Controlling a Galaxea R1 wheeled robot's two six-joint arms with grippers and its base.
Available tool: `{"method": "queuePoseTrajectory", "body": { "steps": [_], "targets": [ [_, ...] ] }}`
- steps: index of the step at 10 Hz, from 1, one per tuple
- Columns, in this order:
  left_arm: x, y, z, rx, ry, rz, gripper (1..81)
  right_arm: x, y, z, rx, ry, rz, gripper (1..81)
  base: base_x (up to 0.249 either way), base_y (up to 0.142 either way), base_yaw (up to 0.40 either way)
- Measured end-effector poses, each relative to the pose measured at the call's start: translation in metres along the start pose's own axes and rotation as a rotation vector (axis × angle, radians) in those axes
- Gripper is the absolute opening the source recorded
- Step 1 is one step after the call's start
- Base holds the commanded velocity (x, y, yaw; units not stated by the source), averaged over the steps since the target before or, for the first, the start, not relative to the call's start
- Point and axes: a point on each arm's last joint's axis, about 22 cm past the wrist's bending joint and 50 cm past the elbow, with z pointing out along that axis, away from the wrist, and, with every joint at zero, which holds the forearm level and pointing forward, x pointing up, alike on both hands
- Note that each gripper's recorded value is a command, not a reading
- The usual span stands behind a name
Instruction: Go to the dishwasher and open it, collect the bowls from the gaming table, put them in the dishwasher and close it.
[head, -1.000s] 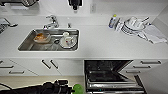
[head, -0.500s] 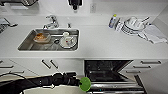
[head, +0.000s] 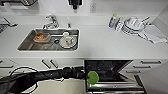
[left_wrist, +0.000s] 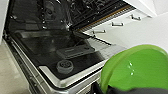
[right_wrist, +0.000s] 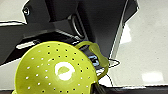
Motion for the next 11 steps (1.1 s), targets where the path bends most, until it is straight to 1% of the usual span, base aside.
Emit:
{"method": "queuePoseTrajectory", "body": {
  "steps": [1, 2, 3, 4, 5, 6, 7, 8, 9, 11],
  "targets": [
    [0.007, 0.014, 0.005, -0.033, 0.018, 0.01, 1.0, 0.002, -0.001, 0.0, 0.004, 0.009, 0.002, 1.0, 0.0, 0.0, 0.0],
    [0.018, 0.027, 0.007, -0.085, 0.06, 0.01, 1.0, 0.003, -0.002, 0.0, 0.007, 0.014, 0.003, 1.0, 0.0, 0.0, 0.0],
    [0.03, 0.035, 0.012, -0.117, 0.096, 0.009, 1.0, 0.003, -0.002, 0.0, 0.008, 0.014, 0.003, 1.0, 0.0, 0.0, 0.0],
    [0.04, 0.035, 0.02, -0.113, 0.111, 0.008, 1.0, 0.003, -0.002, 0.0, 0.008, 0.014, 0.003, 1.0, 0.0, 0.0, 0.0],
    [0.05, 0.043, 0.03, -0.115, 0.117, 0.017, 1.0, 0.003, -0.002, 0.0, 0.009, 0.014, 0.004, 1.0, 0.0, 0.0, 0.0],
    [0.06, 0.063, 0.043, -0.14, 0.127, 0.033, 1.0, 0.003, -0.004, 0.0, 0.013, 0.016, 0.004, 1.0, 0.0, 0.0, 0.0],
    [0.067, 0.084, 0.055, -0.165, 0.13, 0.048, 1.0, 0.003, -0.008, 0.001, 0.02, 0.018, 0.006, 1.0, 0.0, 0.0, 0.0],
    [0.071, 0.102, 0.069, -0.179, 0.131, 0.061, 81.1, 0.004, -0.011, 0.001, 0.029, 0.025, 0.008, 1.0, 0.0, 0.0, 0.0],
    [0.072, 0.115, 0.082, -0.188, 0.125, 0.064, 81.1, 0.005, -0.011, 0.001, 0.03, 0.028, 0.009, 1.0, 0.0, 0.0, 0.0],
    [0.072, 0.138, 0.099, -0.209, 0.119, 0.071, 81.1, 0.005, -0.011, 0.001, 0.03, 0.028, 0.009, 1.0, 0.0, 0.0, 0.0]
  ]
}}
